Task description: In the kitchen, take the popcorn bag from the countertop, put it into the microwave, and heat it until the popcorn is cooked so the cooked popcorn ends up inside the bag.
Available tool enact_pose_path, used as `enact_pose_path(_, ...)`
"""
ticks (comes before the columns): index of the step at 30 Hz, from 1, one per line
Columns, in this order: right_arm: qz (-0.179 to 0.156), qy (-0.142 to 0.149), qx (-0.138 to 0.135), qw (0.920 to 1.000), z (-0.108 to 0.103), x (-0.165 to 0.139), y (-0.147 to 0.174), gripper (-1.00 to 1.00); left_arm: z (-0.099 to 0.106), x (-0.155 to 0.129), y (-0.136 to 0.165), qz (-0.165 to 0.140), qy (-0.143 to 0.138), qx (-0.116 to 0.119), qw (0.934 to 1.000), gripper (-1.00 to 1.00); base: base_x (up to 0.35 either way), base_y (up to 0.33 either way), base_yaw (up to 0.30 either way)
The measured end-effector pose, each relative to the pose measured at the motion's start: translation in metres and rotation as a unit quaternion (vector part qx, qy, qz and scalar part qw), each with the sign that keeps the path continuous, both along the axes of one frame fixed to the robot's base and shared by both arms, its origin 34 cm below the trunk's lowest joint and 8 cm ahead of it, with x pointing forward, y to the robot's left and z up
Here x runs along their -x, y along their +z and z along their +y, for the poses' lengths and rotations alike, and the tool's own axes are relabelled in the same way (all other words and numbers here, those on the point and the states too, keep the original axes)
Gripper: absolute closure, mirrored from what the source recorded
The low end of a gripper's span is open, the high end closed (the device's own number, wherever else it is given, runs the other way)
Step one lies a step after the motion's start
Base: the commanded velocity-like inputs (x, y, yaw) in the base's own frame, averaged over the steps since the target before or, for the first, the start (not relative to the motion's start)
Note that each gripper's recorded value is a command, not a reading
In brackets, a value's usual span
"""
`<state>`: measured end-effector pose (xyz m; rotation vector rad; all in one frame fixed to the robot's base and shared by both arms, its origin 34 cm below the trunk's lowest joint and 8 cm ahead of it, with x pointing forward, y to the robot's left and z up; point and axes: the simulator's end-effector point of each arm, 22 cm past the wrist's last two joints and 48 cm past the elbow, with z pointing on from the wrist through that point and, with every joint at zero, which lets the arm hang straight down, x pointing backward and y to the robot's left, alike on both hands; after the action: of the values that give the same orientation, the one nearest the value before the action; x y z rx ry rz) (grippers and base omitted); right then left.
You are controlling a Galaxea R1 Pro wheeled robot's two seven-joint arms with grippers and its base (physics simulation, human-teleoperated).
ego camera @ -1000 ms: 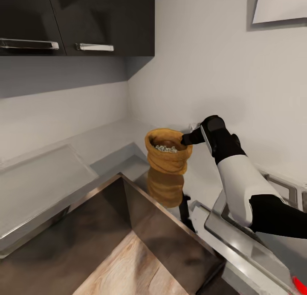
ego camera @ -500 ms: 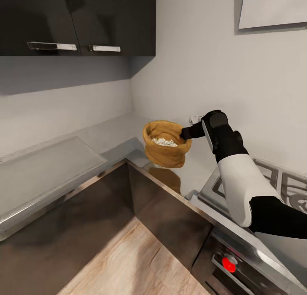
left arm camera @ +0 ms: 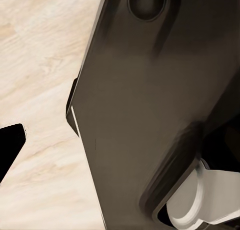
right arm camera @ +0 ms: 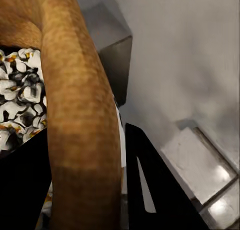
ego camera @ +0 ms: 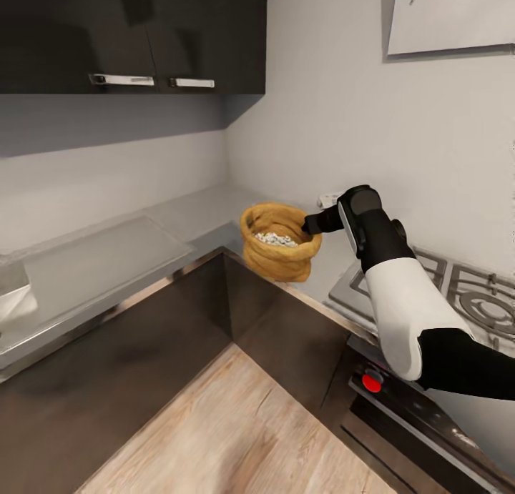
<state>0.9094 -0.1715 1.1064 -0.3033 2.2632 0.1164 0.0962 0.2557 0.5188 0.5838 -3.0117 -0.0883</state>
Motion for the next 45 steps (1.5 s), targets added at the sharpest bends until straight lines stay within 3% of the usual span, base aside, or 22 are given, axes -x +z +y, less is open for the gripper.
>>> enact_pose_path(6,-0.001,-0.003,0.004,1.0,-0.001,0.0,0.0,1.0,0.001,0.0,0.0,0.0,0.0,0.0,1.0,-1.0,-0.342,0.07,0.0)
enact_pose_path(14,0.001,-0.001,0.001,1.0,0.0,0.004,0.002,1.0,0.004,-0.004,0.0,-0.006,-0.001,-0.002,1.0,-1.0,-0.036,0.003,-0.077)
enact_pose_path(22,0.043,-0.003,0.002,0.9991,-0.002,0.024,-0.051,1.0,0.004,-0.009,-0.001,-0.012,-0.001,-0.002,0.9999,-1.0,0.0,0.0,-0.091)
enact_pose_path(25,0.072,-0.005,0.003,0.9974,-0.005,0.041,-0.087,1.0,0.005,-0.012,-0.001,-0.015,-0.001,-0.002,0.9999,-1.0,0.0,0.0,-0.09)
enact_pose_path(31,0.068,0.0,-0.02,0.9975,0.001,0.055,-0.097,1.0,0.004,-0.015,-0.001,-0.02,-0.001,-0.002,0.9998,-1.0,0.0,0.0,-0.09)
enact_pose_path(32,0.091,0.003,-0.022,0.9956,0.004,0.063,-0.116,1.0,0.004,-0.016,-0.001,-0.021,-0.002,-0.002,0.9998,-1.0,0.0,0.0,-0.091)
enact_pose_path(33,0.11,-0.002,0.0,0.9939,-0.004,0.069,-0.136,1.0,0.004,-0.016,-0.001,-0.021,-0.002,-0.002,0.9998,-1.0,0.0,0.0,-0.09)
enact_pose_path(36,0.129,-0.002,-0.002,0.9917,-0.004,0.083,-0.157,1.0,0.004,-0.018,-0.002,-0.023,-0.002,-0.002,0.9997,-1.0,-0.069,0.005,-0.09)
enact_pose_path(45,0.131,-0.002,-0.003,0.9914,-0.004,0.089,-0.159,1.0,0.004,-0.023,-0.002,-0.03,-0.001,-0.002,0.9996,-1.0,-0.293,0.081,-0.091)
